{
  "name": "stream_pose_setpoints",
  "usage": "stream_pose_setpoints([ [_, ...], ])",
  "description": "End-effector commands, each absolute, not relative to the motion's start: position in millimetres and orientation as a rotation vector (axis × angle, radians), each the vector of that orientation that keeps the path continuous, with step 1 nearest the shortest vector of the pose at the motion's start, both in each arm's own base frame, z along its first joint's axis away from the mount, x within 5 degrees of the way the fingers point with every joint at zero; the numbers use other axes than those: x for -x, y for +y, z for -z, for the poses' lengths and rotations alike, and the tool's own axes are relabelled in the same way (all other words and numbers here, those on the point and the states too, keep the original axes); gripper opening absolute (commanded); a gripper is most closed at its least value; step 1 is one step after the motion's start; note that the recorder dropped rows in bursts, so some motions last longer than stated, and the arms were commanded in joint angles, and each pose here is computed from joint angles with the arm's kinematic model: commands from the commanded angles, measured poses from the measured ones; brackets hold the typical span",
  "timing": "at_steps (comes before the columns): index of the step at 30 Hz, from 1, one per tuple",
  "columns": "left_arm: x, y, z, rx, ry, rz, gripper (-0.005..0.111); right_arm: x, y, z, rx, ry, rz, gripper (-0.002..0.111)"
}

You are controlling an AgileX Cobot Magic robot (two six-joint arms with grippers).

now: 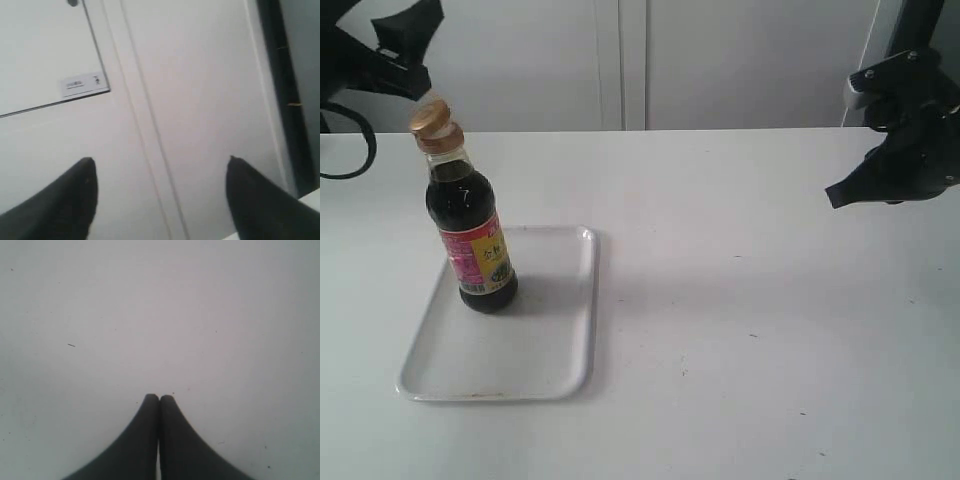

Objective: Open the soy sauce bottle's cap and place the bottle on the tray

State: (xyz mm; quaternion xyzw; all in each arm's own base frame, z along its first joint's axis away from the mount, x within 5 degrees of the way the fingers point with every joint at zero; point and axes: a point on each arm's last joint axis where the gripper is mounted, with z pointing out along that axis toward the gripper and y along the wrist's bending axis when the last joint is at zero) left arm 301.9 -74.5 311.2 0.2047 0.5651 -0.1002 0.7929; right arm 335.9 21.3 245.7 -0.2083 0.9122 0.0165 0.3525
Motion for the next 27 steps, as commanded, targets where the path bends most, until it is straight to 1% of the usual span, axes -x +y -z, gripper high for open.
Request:
stream_pose_setpoints([
  [1, -304, -62, -317, -0.439, 1.255, -0.014, 0.045, -336, 18, -247, 0.531, 2.355, -0.029, 0.000],
  [4, -304, -58, -318, -0.481, 1.255, -0.150, 0.021, -337, 18, -247, 0.528, 2.349, -0.025, 0.000],
  [6, -304, -54, -318, -0.463, 1.275, -0.197, 0.006, -338, 18, -248, 0.531, 2.341, -0.017, 0.000],
  [7, -305, -52, -317, -0.450, 1.288, -0.211, 0.001, -338, 18, -248, 0.535, 2.339, -0.013, 0.000],
  [11, -307, -44, -311, -0.421, 1.379, -0.294, 0.000, -338, 17, -249, 0.542, 2.334, 0.005, 0.000],
  [15, -310, -39, -304, -0.475, 1.512, -0.392, 0.000, -337, 15, -248, 0.587, 2.336, 0.042, 0.000],
  [18, -311, -37, -298, -0.527, 1.620, -0.419, 0.000, -336, 15, -247, 0.605, 2.347, 0.047, 0.000],
  [23, -310, -40, -293, -0.588, 1.777, -0.349, 0.000, -334, 15, -248, 0.625, 2.395, 0.029, 0.000],
  [27, -306, -47, -302, -0.649, 1.850, -0.241, 0.000, -334, 13, -257, 0.585, 2.454, 0.029, 0.000],
])
